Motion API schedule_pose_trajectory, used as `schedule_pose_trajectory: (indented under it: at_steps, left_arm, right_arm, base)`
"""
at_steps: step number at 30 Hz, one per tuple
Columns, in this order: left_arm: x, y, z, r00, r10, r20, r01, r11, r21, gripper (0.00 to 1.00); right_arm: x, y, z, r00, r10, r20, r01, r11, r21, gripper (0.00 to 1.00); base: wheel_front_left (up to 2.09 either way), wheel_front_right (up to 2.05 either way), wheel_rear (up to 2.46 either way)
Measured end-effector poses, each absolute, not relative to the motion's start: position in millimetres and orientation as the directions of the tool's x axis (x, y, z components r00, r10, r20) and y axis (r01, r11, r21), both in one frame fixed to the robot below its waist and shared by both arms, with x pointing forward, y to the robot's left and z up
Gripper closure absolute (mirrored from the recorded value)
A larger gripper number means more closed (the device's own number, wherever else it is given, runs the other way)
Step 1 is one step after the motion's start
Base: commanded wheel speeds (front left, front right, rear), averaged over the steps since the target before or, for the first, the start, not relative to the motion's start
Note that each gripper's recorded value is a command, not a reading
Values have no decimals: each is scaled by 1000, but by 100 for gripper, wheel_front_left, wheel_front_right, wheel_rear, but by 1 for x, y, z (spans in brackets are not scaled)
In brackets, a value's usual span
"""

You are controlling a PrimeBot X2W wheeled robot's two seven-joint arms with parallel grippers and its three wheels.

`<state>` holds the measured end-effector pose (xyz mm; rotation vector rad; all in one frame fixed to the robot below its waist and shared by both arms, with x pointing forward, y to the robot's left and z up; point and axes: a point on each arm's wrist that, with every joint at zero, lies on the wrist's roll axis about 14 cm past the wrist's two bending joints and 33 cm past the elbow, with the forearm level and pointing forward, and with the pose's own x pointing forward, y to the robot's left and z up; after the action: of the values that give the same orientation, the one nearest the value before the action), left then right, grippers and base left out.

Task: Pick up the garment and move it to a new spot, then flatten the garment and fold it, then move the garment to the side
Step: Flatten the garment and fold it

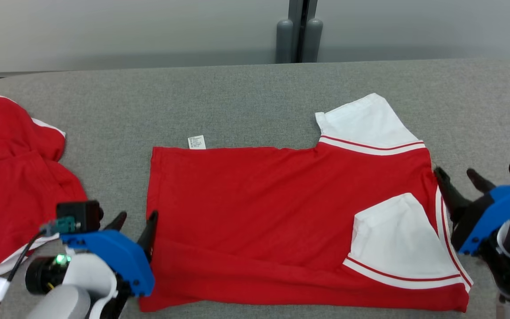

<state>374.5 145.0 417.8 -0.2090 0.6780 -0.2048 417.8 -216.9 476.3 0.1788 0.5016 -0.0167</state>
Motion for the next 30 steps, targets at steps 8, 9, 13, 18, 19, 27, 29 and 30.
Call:
schedule_pose_trajectory:
  at_steps: [8, 9, 13, 18, 19, 27, 29, 30]
  left_arm:
    - [447, 146, 415, 769, -211, -604, 149, 977, -152, 0]
    - [452, 146, 410, 760, -209, -616, 153, 978, -142, 0]
    - [475, 148, 395, 739, -197, -644, 152, 980, -125, 0]
    - [492, 144, 373, 701, -201, -684, 175, 979, -109, 0]
    - [496, 145, 370, 699, -199, -687, 175, 979, -105, 0]
    - [504, 135, 344, 638, -223, -737, 188, 973, -131, 66]
    - [504, 134, 342, 634, -228, -739, 191, 972, -136, 100]
    - [504, 133, 340, 626, -234, -744, 194, 971, -142, 100]
  right_arm:
    - [478, -189, 484, 872, 111, -477, -41, 987, 155, 0]
    - [484, -185, 483, 870, 122, -479, -53, 987, 154, 0]
    - [501, -178, 478, 868, 144, -475, -75, 984, 162, 0]
    - [511, -178, 468, 865, 150, -479, -75, 982, 172, 0]
    - [512, -178, 467, 866, 151, -477, -74, 982, 175, 0]
    - [514, -191, 450, 853, 121, -508, -41, 985, 165, 0]
    - [517, -194, 447, 849, 115, -515, -37, 986, 160, 0]
    - [519, -194, 446, 846, 116, -520, -36, 986, 160, 0]
  base:
    - [0, 0, 0]
    - [0, 0, 0]
    - [0, 0, 0]
    - [0, 0, 0]
    - [0, 0, 0]
    - [0, 0, 0]
    - [0, 0, 0]
    - [0, 0, 0]
